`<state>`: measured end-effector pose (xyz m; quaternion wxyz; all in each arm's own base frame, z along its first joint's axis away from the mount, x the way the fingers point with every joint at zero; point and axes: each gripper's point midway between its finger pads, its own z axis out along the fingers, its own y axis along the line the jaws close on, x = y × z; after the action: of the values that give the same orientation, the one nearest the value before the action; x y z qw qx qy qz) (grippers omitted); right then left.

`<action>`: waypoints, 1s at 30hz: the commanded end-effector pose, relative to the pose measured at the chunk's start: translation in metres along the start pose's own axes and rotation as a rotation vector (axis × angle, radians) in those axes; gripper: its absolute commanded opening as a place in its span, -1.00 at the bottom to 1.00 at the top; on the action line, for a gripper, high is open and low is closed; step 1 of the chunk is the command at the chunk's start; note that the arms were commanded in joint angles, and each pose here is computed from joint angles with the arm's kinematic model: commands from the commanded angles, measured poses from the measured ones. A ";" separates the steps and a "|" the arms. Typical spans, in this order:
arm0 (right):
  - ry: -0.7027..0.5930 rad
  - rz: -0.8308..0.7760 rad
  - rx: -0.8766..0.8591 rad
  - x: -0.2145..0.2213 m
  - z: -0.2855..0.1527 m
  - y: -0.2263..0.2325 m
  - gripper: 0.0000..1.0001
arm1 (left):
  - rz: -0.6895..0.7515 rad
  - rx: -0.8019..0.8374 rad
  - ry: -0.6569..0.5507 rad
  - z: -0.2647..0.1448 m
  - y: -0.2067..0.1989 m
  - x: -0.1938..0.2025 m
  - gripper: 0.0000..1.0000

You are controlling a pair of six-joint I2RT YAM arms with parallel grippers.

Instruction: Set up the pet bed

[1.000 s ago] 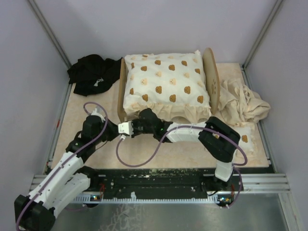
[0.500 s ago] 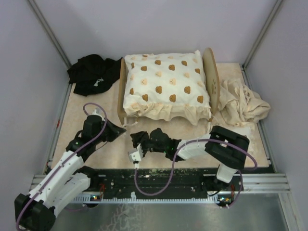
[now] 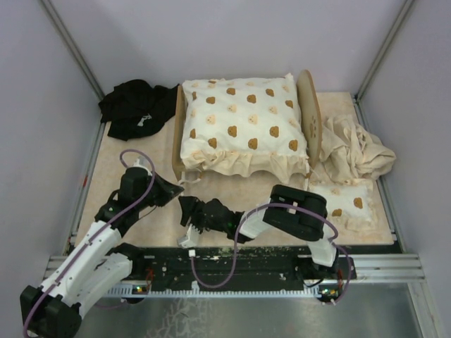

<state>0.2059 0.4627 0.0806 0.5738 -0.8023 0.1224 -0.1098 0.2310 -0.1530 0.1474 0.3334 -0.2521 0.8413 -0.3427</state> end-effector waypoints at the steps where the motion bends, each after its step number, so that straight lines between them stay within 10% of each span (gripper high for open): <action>1: 0.088 -0.142 0.105 0.009 0.014 -0.037 0.04 | -0.016 0.022 -0.024 -0.006 -0.011 -0.008 -1.00; 17: 0.176 -0.242 0.093 0.026 0.034 -0.046 -0.01 | -0.013 0.026 -0.025 -0.006 -0.013 -0.009 -1.00; 24: 0.209 -0.230 0.090 0.032 0.035 -0.044 -1.00 | 0.007 0.040 -0.034 -0.007 -0.016 -0.012 -1.00; 30: 0.135 -0.141 0.092 0.018 0.026 -0.042 -1.00 | 0.019 0.051 -0.055 -0.009 -0.019 -0.016 -1.00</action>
<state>0.2469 0.4904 0.0900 0.5564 -0.7891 0.0855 -0.2456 0.2327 -0.1512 0.1527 0.3401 -0.2548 0.8374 -0.3439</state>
